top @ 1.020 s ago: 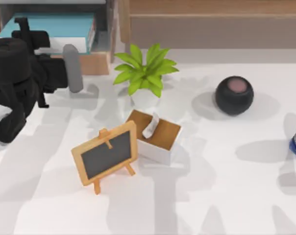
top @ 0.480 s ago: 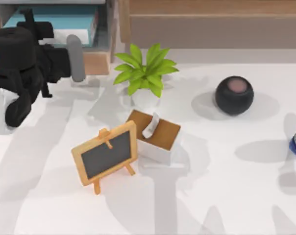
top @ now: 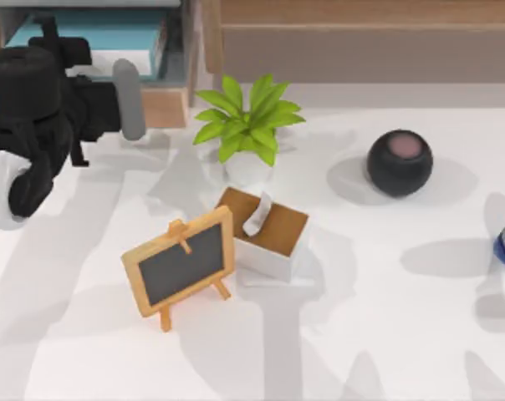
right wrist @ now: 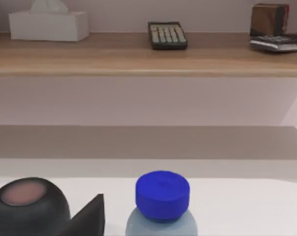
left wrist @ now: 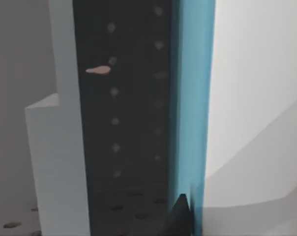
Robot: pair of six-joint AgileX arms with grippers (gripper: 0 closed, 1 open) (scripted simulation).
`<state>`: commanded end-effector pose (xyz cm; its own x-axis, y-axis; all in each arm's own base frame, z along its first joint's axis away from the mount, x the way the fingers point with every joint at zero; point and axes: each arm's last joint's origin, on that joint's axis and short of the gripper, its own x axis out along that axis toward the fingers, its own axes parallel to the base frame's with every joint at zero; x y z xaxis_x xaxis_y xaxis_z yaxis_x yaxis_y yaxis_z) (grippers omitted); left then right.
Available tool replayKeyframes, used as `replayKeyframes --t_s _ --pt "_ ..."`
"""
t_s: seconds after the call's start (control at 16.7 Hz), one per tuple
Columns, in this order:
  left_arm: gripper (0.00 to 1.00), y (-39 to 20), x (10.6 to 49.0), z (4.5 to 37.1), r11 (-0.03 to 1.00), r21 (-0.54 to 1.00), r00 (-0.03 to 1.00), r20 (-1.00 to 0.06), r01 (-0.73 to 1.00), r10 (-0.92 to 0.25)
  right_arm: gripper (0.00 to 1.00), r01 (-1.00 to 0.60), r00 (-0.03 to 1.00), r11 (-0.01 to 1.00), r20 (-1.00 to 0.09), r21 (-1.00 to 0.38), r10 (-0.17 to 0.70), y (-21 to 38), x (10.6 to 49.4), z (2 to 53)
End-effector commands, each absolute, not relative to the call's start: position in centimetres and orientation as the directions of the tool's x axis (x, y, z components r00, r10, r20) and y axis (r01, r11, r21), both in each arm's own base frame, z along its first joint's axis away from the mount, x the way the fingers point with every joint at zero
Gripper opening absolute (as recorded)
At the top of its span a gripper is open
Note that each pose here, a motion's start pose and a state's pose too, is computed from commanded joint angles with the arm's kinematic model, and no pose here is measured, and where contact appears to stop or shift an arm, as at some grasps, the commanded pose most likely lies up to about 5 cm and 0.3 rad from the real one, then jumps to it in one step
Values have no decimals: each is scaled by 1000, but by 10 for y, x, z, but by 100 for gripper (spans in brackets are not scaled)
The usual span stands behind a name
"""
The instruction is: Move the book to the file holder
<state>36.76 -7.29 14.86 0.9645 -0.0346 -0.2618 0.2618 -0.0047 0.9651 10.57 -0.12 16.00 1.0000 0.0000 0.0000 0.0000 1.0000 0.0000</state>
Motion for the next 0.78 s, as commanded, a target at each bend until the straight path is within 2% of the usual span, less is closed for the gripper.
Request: replayKeyframes --t_s 0.42,0.78 --pt "98 -73 368 149 -5 965 965 -262 262 -35 100 0 1000 1000 0 0 0 -1 106 160" --pt "100 -73 368 149 -5 965 965 -262 262 -35 100 0 1000 1000 0 0 0 -1 106 160"
